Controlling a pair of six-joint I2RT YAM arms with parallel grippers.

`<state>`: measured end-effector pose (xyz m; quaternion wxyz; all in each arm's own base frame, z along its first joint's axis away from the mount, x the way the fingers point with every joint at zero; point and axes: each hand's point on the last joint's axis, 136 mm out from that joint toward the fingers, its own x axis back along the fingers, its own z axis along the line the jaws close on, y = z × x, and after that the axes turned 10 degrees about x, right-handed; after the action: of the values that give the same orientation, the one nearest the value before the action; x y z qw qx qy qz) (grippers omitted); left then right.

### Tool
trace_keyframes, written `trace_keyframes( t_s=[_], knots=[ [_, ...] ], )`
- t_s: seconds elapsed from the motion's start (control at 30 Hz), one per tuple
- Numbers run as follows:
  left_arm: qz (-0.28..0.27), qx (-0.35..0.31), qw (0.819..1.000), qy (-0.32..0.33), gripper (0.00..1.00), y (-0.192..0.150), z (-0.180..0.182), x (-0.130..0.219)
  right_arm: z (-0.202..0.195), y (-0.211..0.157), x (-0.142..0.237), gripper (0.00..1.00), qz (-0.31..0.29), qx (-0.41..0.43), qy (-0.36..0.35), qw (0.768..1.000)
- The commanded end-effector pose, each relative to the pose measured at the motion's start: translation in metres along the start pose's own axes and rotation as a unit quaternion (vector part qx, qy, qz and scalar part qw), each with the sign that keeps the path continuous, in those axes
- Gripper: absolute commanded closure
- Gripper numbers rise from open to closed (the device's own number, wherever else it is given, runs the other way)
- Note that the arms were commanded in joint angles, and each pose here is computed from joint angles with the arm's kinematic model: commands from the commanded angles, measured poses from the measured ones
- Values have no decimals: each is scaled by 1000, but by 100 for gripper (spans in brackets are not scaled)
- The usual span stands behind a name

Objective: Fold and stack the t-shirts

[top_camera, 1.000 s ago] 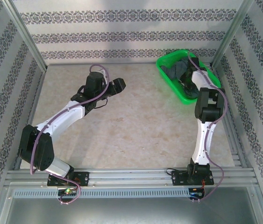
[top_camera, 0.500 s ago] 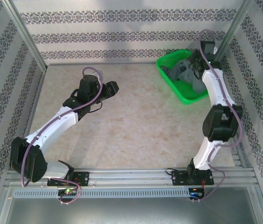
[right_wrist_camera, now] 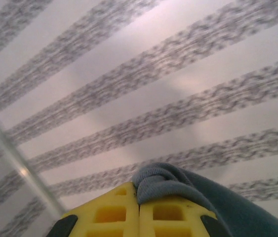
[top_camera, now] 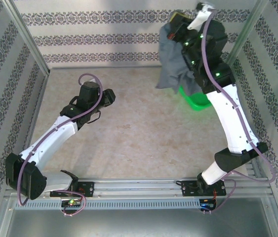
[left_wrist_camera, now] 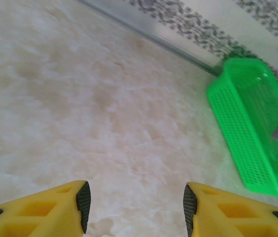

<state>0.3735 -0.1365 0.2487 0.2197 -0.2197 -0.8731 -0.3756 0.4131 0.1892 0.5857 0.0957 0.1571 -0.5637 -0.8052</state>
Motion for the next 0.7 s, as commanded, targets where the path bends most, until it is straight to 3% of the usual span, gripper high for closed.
trace_keyframes(
  t_s=[0.0, 0.07, 0.13, 0.2, 0.3, 0.37, 0.5, 0.67],
  knots=[
    [-50, -8, 997, 61, 45, 22, 27, 27, 30, -84, -22, 100, 95, -1, 4, 995],
    [-59, -7, 996, 69, 42, 26, 32, 39, 52, -150, -29, 99, 164, -12, 16, 986],
    [-66, -10, 994, 83, 40, 28, 39, 52, 79, -223, -33, 58, 245, -25, 60, 967],
    [-67, -11, 993, 100, 39, 27, 49, 64, 100, -273, -29, 40, 315, -50, 100, 942],
    [-39, -20, 994, 100, 36, 13, 56, 73, 111, -302, -16, 33, 355, -48, 134, 924],
    [-3, -24, 995, 92, 34, -4, 60, 70, 92, -312, -6, 32, 365, -45, 112, 923],
    [103, -12, 992, 72, 27, -56, 68, 53, 7, -355, 30, 38, 412, -77, 7, 908],
    [196, 77, 975, 73, 23, -118, 73, 17, -100, -420, 103, 42, 465, -160, -137, 860]
  ],
)
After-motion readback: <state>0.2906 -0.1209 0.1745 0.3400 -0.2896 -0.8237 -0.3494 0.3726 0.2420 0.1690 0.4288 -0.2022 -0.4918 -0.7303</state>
